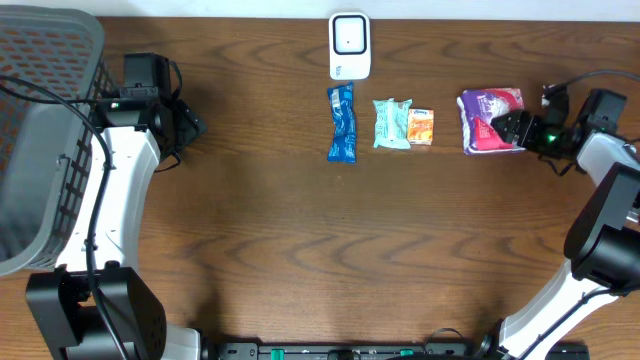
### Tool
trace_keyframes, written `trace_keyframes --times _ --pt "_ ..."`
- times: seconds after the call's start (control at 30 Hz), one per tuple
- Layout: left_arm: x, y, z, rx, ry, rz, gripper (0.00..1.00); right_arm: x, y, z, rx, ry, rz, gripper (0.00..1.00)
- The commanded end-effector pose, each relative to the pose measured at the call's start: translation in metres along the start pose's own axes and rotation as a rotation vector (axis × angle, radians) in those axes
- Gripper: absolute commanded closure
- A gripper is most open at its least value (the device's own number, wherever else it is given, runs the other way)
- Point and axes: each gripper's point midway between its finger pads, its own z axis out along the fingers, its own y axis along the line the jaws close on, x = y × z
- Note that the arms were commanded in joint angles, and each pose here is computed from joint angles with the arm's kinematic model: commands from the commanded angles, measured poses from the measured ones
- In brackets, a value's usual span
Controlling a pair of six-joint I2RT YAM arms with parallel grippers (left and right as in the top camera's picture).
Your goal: Scan the item barcode
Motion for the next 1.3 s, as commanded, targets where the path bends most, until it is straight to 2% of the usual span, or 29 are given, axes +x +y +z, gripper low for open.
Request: trace_keyframes --times 0.0,0.1,0.13,0.23,0.27,0.43,0.73,0.9,1.07,1.27 --pt "-0.001 0.003 0.001 -0.014 -0.003 -0.013 0.02 0.023 0.007 0.015 -0.099 0.049 0.085 0.28" --pt "-0.001 0.003 0.001 -0.014 -0.003 -0.013 0.02 0.035 0.016 0.025 -0.160 0.080 0.104 0.47" --pt "-0.001 0.003 0.001 -0.014 -0.003 -0.013 0.02 0.038 0.018 0.029 -0.163 0.093 0.111 0.56" --pt "-0.001 0.003 0.001 -0.014 -0.003 -0.013 0.02 0.046 0.030 0.040 -0.177 0.124 0.108 0.95" --pt "-0.001 0.003 0.001 -0.014 -0.003 -0.013 0.02 0.047 0.036 0.043 -0.183 0.133 0.104 0.99" --pt "-0.001 0.003 0.001 -0.014 -0.003 -0.013 0.02 0.028 0.065 0.047 -0.207 0.116 0.117 0.99" --pt "-0.001 0.003 0.001 -0.014 -0.003 -0.013 0.02 -0.078 0.155 0.007 -0.263 -0.078 0.009 0.99" --pt "-0.001 0.003 0.001 -0.014 -0.003 -0.013 0.02 -0.115 0.194 0.001 -0.226 -0.174 -0.018 0.99" --pt "-0.001 0.003 0.001 -0.014 -0.003 -0.013 0.02 -0.120 0.234 0.028 -0.169 -0.254 0.007 0.99" --pt "-0.001 0.003 0.001 -0.014 -0.003 -0.013 0.02 -0.095 0.285 0.074 -0.106 -0.303 -0.001 0.99"
